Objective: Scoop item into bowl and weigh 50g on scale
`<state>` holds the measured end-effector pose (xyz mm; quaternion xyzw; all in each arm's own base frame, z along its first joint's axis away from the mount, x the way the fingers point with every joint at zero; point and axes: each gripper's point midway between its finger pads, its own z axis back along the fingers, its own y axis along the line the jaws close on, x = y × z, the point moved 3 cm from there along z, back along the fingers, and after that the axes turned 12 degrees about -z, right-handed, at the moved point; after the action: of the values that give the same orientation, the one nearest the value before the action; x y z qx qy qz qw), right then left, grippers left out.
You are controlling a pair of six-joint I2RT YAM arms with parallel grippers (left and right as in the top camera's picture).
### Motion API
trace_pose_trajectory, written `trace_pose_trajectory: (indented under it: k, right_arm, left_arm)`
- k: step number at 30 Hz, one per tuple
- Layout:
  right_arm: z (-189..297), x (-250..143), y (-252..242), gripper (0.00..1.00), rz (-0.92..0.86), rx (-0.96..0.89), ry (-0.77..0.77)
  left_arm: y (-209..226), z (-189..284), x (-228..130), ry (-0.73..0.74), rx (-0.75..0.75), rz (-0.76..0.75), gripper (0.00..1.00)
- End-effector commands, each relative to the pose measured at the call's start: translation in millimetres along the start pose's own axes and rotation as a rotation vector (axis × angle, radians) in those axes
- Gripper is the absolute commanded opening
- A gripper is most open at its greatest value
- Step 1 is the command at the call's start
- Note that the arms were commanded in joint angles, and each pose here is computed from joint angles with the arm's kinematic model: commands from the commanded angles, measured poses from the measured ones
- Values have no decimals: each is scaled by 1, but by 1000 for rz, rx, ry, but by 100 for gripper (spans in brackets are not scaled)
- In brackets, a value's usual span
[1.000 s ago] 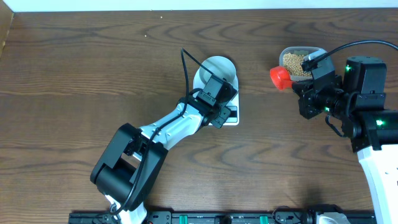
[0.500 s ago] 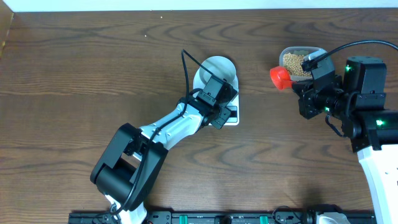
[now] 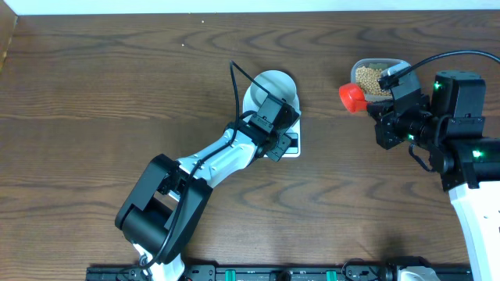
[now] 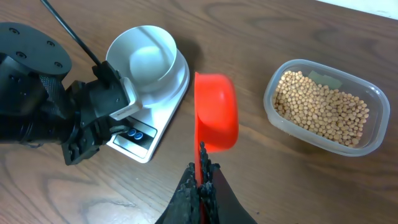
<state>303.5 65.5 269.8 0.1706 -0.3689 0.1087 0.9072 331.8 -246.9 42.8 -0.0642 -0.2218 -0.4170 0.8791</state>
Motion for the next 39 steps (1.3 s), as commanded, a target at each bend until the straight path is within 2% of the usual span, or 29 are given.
trace_pose_trajectory:
  k: [1, 39]
  right_arm:
    - [5, 6, 1, 1, -8, 4, -18]
    - [5, 6, 1, 1, -8, 4, -17]
  left_arm:
    - [5, -24, -39, 151, 35, 8, 7]
    - [-4, -38, -70, 248, 2, 26, 7]
